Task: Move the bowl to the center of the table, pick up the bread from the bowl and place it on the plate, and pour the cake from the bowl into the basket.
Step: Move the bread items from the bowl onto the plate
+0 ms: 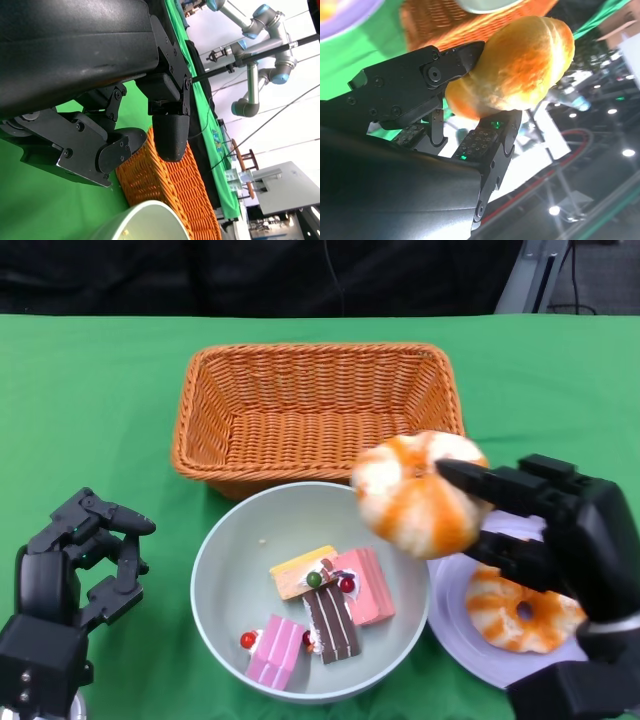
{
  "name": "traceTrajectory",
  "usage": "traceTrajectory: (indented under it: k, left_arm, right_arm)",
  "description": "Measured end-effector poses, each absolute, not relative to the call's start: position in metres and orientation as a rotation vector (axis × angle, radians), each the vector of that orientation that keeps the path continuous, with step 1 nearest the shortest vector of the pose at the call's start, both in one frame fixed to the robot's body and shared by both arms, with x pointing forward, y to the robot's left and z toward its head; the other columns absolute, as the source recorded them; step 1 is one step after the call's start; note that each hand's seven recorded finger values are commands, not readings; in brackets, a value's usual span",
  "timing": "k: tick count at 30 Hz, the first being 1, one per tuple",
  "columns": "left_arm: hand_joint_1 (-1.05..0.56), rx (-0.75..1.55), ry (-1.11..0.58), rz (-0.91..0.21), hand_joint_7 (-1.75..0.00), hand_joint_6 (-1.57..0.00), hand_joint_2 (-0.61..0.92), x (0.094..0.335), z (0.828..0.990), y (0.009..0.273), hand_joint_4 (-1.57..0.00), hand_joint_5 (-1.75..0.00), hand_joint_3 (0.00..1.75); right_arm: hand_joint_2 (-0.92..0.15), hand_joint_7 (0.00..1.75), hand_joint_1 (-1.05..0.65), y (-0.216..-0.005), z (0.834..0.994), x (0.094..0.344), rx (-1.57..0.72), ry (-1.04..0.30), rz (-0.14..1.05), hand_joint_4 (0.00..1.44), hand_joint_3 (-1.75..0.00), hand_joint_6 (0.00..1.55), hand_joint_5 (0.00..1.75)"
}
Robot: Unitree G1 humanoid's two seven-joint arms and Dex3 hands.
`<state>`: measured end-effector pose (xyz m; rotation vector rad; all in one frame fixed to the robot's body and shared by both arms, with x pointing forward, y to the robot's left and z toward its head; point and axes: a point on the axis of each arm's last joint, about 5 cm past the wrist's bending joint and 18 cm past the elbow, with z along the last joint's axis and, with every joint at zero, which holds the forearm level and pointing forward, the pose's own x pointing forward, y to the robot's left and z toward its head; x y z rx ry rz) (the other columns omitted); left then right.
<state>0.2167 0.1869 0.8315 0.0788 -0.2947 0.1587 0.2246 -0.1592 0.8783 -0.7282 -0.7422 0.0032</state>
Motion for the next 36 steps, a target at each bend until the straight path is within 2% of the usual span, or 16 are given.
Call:
traceTrajectory:
  k: [9,17,22,26,33,35,36]
  left_arm:
    - [0.01,0.085,-0.281,0.16,-1.38,-0.72,0.63,0.216,0.83,0.189,-0.76,-1.68,1.01]
    - [0.01,0.084,-0.282,0.157,-1.38,-0.73,0.63,0.217,0.831,0.191,-0.75,-1.67,1.01]
    - [0.02,0.083,-0.281,0.156,-1.37,-0.72,0.63,0.217,0.831,0.192,-0.75,-1.66,0.99]
    - [0.03,0.082,-0.281,0.156,-1.38,-0.72,0.64,0.217,0.831,0.192,-0.76,-1.65,0.98]
    - [0.03,0.086,-0.273,0.156,-1.37,-0.72,0.64,0.217,0.83,0.194,-0.76,-1.64,0.99]
    - [0.03,0.084,-0.273,0.154,-1.37,-0.72,0.64,0.217,0.83,0.194,-0.76,-1.64,0.98]
    - [0.03,0.083,-0.273,0.152,-1.37,-0.72,0.64,0.217,0.83,0.195,-0.76,-1.64,0.98]
  right_arm:
    - [-0.85,0.11,-0.04,-0.194,0.855,0.215,-0.812,-0.567,-0.112,0.93,0.0,1.25,1.0]
    - [-0.85,0.07,-0.03,-0.211,0.84,0.21,-0.878,-0.434,-0.171,0.88,0.0,1.22,1.05]
    - [-0.85,0.04,-0.01,-0.216,0.833,0.206,-0.864,-0.353,-0.203,0.92,0.0,1.22,0.96]
    - [-0.85,0.02,-0.05,-0.22,0.828,0.205,-0.85,-0.283,-0.203,0.86,0.0,1.21,1.1]
    - [-0.87,0.01,-0.11,-0.22,0.829,0.21,-0.846,-0.18,-0.166,0.9,0.0,1.2,1.0]
    - [-0.88,0.0,-0.12,-0.219,0.831,0.212,-0.845,-0.163,-0.147,0.89,0.0,1.2,1.06]
    - [-0.88,0.0,-0.12,-0.219,0.832,0.213,-0.84,-0.151,-0.134,0.85,0.0,1.19,1.15]
